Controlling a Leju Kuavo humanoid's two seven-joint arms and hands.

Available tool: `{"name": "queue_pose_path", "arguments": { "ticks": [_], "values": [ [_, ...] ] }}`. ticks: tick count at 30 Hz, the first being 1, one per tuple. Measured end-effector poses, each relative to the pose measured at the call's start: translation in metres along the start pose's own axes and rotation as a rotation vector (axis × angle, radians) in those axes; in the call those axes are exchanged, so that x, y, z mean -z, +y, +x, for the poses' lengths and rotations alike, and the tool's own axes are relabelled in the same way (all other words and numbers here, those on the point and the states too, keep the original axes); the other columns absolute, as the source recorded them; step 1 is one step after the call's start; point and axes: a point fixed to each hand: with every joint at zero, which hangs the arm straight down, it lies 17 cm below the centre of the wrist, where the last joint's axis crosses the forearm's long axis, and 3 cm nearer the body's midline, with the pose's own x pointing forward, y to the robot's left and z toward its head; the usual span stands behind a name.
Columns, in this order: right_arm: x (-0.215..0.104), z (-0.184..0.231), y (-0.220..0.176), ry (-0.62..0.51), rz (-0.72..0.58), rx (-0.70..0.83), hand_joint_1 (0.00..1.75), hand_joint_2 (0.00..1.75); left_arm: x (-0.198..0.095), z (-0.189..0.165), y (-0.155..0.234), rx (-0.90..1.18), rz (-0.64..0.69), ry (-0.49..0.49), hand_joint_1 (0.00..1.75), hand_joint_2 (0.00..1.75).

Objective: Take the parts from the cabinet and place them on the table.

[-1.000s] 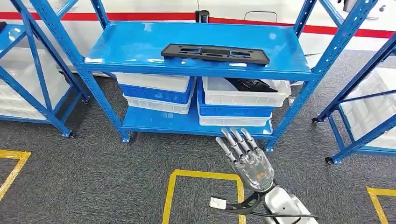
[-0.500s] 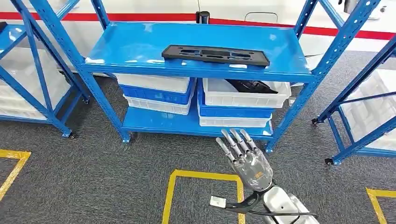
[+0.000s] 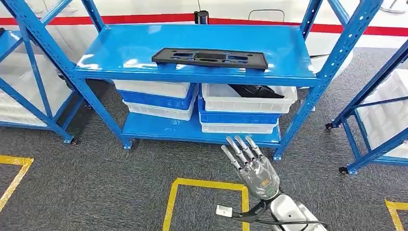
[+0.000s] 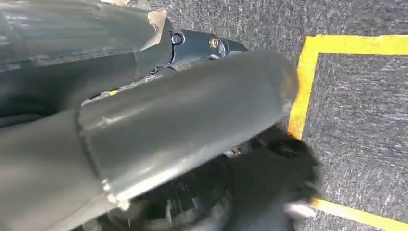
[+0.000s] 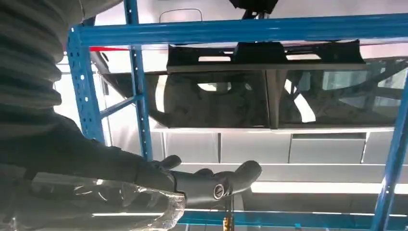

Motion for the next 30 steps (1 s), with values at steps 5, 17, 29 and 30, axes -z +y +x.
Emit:
{"name": "queue_pose_path", "arguments": {
  "ticks": [5, 17, 29, 30],
  "values": [
    [0.0015, 0.0017, -0.0020, 0.002, -0.006, 0.006, 0.00, 1.75, -0.0003, -0.0021, 0.0031, 0.001, 0.007, 0.003, 0.00, 0.00],
    [0.0001, 0.0072, -0.0023, -0.015, -0.002, 0.016, 0.00, 1.75, -0.0001, -0.0035, 0.0010, 0.002, 0.010, 0.005, 0.00, 0.00],
    [0.0032, 0.0007, -0.0042, 0.004, 0.002, 0.018, 0.00, 1.75, 0.0006, 0.0008, -0.0014, 0.009, 0.006, -0.002, 0.00, 0.00],
    [0.0027, 0.0006, -0.0038, 0.005, 0.004, 0.019, 0.00, 1.75, 0.0005, 0.0001, -0.0012, 0.009, 0.006, -0.001, 0.00, 0.00]
  ]
}}
